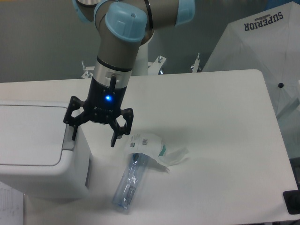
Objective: Open the trash can
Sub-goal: 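Press the gripper finger against the trash can lid edge to flip it open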
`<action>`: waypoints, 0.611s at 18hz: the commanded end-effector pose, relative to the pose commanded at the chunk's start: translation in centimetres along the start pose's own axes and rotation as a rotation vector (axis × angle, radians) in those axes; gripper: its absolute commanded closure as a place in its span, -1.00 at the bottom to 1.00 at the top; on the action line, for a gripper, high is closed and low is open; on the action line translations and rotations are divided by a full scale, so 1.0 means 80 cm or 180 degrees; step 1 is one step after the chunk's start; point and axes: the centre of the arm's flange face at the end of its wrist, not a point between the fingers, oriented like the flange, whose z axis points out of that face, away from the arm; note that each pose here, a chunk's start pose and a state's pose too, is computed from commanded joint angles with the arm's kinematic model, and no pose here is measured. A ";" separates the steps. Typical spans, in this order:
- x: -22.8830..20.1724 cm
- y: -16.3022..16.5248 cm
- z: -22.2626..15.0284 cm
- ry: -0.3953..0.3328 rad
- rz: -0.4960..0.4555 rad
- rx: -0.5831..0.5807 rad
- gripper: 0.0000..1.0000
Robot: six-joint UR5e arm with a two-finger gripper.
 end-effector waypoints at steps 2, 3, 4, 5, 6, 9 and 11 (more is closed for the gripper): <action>0.000 0.002 0.001 -0.0002 0.0006 0.0013 -1.00; -0.001 0.001 0.002 -0.0005 0.0015 0.0030 -1.00; -0.001 0.001 0.002 -0.0007 0.0022 0.0043 -1.00; 0.000 0.000 0.001 -0.0008 0.0024 0.0047 -1.00; -0.001 0.001 0.002 -0.0007 0.0022 0.0043 -1.00; -0.001 0.003 0.004 -0.0010 0.0015 0.0029 -1.00; -0.002 0.004 0.004 -0.0014 0.0018 0.0024 -1.00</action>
